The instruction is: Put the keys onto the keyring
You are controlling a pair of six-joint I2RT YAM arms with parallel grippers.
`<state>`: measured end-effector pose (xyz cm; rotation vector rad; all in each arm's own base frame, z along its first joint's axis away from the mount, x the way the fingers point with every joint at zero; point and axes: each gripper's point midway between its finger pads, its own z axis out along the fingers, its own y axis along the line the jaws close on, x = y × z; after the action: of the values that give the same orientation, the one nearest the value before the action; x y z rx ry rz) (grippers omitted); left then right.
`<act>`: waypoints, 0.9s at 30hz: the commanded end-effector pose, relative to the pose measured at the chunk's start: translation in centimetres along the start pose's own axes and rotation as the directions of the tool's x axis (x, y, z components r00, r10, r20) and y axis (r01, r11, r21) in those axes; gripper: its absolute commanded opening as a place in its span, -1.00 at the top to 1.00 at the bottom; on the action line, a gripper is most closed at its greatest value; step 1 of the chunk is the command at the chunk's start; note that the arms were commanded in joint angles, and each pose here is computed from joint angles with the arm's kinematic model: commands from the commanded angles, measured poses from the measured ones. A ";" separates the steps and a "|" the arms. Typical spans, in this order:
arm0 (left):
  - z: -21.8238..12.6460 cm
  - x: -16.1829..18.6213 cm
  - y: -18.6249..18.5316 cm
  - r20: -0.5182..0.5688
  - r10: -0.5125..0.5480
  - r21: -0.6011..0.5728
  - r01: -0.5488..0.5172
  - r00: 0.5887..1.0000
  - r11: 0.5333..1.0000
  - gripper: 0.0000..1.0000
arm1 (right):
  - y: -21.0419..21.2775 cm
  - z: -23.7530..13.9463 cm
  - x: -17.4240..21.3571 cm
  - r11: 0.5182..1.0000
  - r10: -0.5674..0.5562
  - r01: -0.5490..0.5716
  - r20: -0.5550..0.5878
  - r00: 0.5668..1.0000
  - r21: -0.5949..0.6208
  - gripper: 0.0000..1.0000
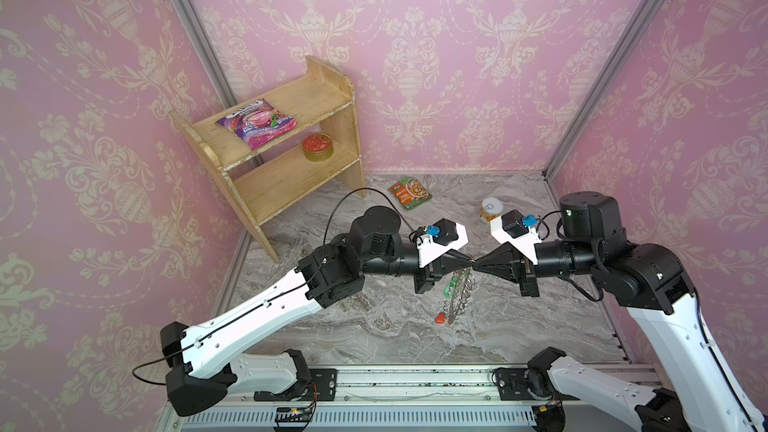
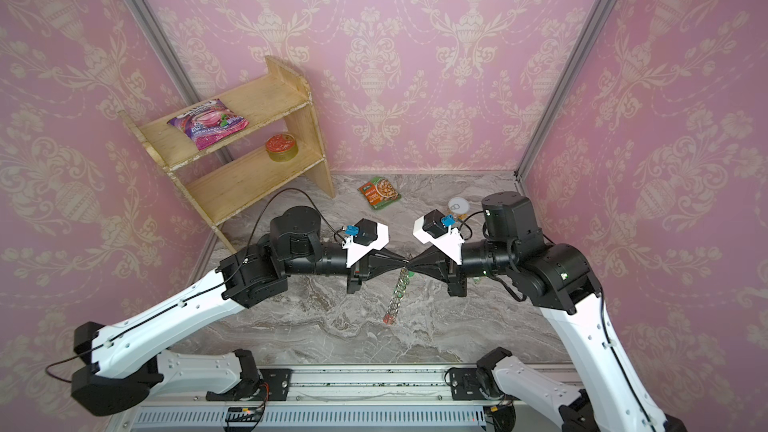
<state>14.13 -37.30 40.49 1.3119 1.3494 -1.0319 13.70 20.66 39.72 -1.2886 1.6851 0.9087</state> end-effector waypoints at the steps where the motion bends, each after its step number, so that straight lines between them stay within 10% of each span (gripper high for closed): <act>1: -0.6 -1.4 -0.3 0.028 0.022 0.014 -0.023 0.999 1.000 0.75 | 0.6 -0.4 -1.2 0.998 -0.056 0.056 0.035 0.998 -0.010 1.00; 27: -1.0 -1.9 -0.9 0.047 0.009 0.039 -0.010 0.999 0.999 0.98 | 0.3 -0.5 -1.2 0.998 -0.059 0.059 0.028 0.998 0.011 1.00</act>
<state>13.88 -37.33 40.58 1.3154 1.3468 -1.0508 13.82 20.67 39.60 -1.2971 1.6830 0.8949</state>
